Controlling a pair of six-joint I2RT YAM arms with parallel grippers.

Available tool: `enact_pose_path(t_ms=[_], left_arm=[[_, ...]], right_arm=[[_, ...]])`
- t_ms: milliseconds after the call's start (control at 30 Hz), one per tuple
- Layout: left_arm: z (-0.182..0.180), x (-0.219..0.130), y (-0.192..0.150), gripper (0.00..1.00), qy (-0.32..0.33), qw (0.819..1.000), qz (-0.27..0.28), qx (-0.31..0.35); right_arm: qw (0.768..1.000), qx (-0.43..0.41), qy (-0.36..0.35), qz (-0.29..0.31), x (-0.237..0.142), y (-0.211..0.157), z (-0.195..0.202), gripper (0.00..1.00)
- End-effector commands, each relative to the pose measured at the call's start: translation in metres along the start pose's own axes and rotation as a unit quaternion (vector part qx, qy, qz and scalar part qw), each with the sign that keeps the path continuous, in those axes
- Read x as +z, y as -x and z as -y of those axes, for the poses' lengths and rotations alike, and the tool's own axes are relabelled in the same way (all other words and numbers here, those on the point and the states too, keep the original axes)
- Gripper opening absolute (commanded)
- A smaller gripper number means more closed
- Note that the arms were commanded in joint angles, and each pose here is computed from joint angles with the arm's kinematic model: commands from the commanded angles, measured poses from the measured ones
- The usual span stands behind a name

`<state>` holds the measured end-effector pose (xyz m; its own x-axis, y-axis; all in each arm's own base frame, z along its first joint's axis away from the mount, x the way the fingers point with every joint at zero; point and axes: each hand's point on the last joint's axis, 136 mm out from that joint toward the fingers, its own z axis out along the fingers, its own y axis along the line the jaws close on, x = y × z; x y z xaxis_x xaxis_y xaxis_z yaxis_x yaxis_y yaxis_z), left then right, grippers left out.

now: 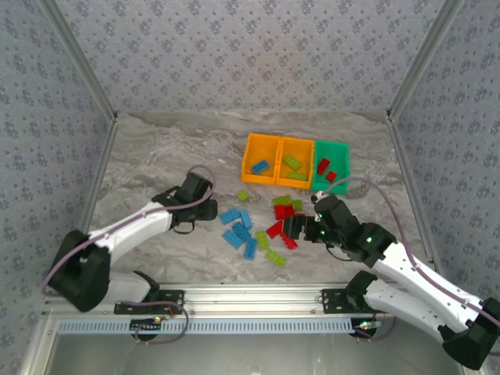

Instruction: Sort the legos into containers by color

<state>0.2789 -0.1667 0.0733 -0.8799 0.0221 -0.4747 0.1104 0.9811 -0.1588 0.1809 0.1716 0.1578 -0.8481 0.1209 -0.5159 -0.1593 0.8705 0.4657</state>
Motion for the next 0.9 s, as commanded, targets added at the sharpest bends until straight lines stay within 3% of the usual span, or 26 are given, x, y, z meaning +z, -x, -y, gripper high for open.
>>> enact_pose_path(t_ms=[0, 367, 500, 600, 733, 867], left_arm=[[0.021, 0.008, 0.021, 0.50, -0.043, 0.999, 0.002, 0.015], [-0.007, 0.047, 0.006, 0.52, 0.023, 0.998, -0.049, 0.015], [-0.014, 0.055, -0.004, 0.47, 0.028, 0.998, -0.062, 0.007], [-0.012, 0.057, -0.011, 0.36, 0.019, 0.997, -0.069, 0.004], [-0.008, 0.044, -0.006, 0.29, 0.002, 0.999, -0.053, -0.003], [0.018, -0.008, 0.029, 0.28, -0.040, 0.999, 0.016, -0.003]], right_arm=[[1.000, 0.002, 0.002, 0.000, -0.004, -0.004, 0.002, 0.98], [1.000, -0.001, 0.002, -0.009, -0.002, -0.012, 0.006, 0.99], [1.000, -0.002, -0.002, -0.014, 0.000, -0.013, 0.007, 0.99], [1.000, 0.000, 0.001, -0.015, 0.001, -0.013, 0.006, 0.99], [1.000, 0.002, 0.014, -0.010, 0.001, -0.010, 0.000, 0.99], [0.996, -0.001, 0.084, 0.020, -0.008, 0.004, -0.028, 1.00]])
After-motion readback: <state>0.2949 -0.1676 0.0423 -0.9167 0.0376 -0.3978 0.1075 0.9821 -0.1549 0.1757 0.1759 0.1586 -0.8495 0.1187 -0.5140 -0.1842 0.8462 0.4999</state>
